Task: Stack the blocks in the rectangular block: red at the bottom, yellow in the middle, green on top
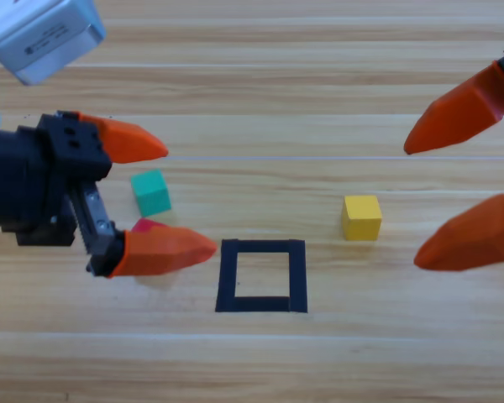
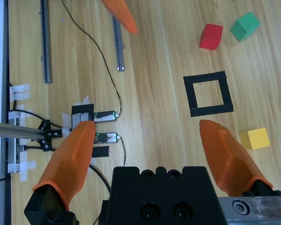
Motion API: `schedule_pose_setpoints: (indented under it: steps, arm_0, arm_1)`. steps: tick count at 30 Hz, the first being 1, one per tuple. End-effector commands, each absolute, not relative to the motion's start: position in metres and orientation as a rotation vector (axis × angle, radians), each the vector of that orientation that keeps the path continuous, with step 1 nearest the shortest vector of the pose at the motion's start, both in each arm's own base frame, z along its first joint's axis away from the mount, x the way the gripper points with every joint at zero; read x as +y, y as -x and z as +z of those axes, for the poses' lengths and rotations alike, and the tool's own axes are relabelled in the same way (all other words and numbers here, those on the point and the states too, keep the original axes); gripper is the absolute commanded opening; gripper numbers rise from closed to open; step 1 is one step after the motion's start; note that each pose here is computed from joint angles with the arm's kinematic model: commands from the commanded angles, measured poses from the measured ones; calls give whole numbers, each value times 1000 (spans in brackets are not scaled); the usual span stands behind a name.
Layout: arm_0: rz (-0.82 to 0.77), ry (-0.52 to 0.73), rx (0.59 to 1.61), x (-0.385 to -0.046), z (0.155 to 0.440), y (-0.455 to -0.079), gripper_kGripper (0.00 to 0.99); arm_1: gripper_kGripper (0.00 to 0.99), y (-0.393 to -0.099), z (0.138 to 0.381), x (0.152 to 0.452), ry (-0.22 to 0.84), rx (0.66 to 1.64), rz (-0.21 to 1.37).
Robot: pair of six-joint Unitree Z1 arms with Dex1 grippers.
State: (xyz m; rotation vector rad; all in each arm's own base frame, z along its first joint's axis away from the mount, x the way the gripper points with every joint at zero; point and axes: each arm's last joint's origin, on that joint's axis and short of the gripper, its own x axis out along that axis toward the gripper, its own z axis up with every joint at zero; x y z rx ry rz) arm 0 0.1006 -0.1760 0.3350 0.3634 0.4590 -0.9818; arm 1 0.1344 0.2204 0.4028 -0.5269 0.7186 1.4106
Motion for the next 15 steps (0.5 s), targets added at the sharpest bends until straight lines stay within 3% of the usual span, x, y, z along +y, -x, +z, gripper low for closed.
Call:
schedule_pose_setpoints:
  steps: [1, 6, 15]
  arm_0:
    - [-993, -351, 446, -171, 334, -95, 990]
    - [-993, -350, 445, -172, 334, -95, 990]
    - [-988, -352, 448, -171, 334, -95, 990]
  arm_1:
    - [985, -130, 386, 236, 570, 795, 1459]
    - [985, -135, 380, 239, 563, 840, 1384]
    - [989, -212, 346, 252, 490, 964, 683]
